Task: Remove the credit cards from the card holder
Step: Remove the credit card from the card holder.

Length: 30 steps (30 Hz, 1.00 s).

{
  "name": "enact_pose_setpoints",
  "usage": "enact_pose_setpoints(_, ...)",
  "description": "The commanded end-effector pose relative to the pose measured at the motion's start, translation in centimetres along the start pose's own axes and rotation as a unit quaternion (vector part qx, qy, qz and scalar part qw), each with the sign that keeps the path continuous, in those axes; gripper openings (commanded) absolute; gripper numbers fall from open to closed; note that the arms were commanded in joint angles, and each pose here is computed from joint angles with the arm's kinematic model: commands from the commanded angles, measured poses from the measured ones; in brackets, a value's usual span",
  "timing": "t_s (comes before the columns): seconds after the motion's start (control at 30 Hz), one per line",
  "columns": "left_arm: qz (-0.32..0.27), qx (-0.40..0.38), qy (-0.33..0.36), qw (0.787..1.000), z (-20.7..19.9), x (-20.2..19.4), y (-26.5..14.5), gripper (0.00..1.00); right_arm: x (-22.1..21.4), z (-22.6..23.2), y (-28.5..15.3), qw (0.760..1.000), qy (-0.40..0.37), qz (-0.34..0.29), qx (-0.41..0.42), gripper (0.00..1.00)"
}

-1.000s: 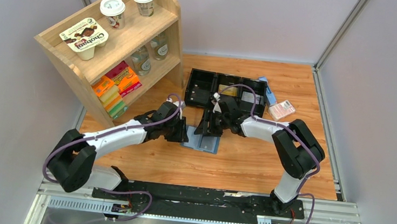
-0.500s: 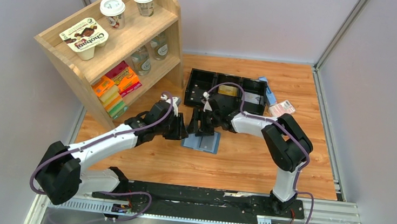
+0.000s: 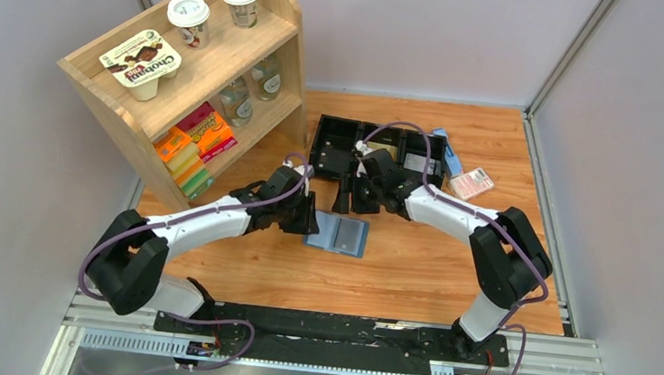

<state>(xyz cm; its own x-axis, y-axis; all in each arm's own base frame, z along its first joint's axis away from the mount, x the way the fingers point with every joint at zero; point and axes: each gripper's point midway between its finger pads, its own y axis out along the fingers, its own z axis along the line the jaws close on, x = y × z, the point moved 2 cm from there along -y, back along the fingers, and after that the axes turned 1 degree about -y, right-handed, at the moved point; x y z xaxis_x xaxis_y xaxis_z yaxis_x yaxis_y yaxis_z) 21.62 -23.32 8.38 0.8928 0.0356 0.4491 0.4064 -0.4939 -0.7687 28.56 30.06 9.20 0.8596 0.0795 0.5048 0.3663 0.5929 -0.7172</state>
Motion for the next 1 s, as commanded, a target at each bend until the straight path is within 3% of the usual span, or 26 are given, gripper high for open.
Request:
enact_pose_setpoints(0.0,-0.012,-0.007,0.028,1.0,-1.1,2.1,0.5,0.4,-0.1,-3.2,-1.2,0.996,-0.038,-0.01,-0.082,0.61)
enact_pose_setpoints(0.6,0.073,0.045,0.029,0.996,2.2,-0.8,4.0,0.34,-1.8,-3.9,0.3,0.996,-0.05,0.029,-0.073,0.53)
enact_pose_setpoints(0.97,0.086,0.036,0.017,0.996,2.0,-1.5,4.0,0.33,-2.5,-3.4,0.4,0.996,-0.049,0.046,-0.055,0.44)
